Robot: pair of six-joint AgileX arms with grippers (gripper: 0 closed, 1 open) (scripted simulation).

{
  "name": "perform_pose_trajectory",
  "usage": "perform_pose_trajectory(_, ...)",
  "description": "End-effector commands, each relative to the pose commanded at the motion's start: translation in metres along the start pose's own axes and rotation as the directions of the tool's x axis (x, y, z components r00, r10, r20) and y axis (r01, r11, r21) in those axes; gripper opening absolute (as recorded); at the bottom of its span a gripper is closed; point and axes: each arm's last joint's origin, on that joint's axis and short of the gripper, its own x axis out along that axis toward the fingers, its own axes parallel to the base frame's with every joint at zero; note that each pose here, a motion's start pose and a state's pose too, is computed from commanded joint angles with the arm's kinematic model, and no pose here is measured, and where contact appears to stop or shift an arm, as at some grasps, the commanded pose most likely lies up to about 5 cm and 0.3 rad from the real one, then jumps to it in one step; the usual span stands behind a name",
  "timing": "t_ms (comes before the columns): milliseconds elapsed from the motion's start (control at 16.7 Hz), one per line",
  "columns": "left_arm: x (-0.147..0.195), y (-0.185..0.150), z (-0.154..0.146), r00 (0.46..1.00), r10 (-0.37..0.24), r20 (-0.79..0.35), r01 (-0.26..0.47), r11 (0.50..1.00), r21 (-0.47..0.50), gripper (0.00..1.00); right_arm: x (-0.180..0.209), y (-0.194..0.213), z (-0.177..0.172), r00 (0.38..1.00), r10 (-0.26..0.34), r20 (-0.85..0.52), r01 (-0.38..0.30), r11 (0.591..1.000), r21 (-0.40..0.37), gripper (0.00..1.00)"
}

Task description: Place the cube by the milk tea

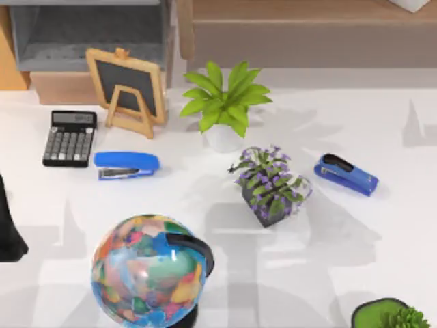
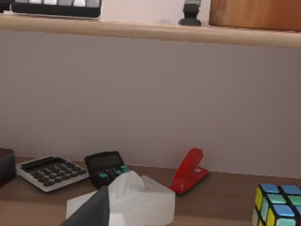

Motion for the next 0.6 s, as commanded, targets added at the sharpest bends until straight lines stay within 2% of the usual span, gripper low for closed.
perform_pose_trajectory(300,0.000,0.000,0.000,1.000,0.000,0.000,0.000,1.000,0.000,1.00,0.078,-0.055,-0.072,0.995,-0.026,-0.091,0.028,0.999,0.020,1.00)
perform_pose_trajectory(600,0.000,0.000,0.000,1.000,0.000,0.000,0.000,1.000,0.000,1.00,0.107,-0.089,-0.133,0.989,-0.049,-0.136,0.056,0.997,0.046,1.00)
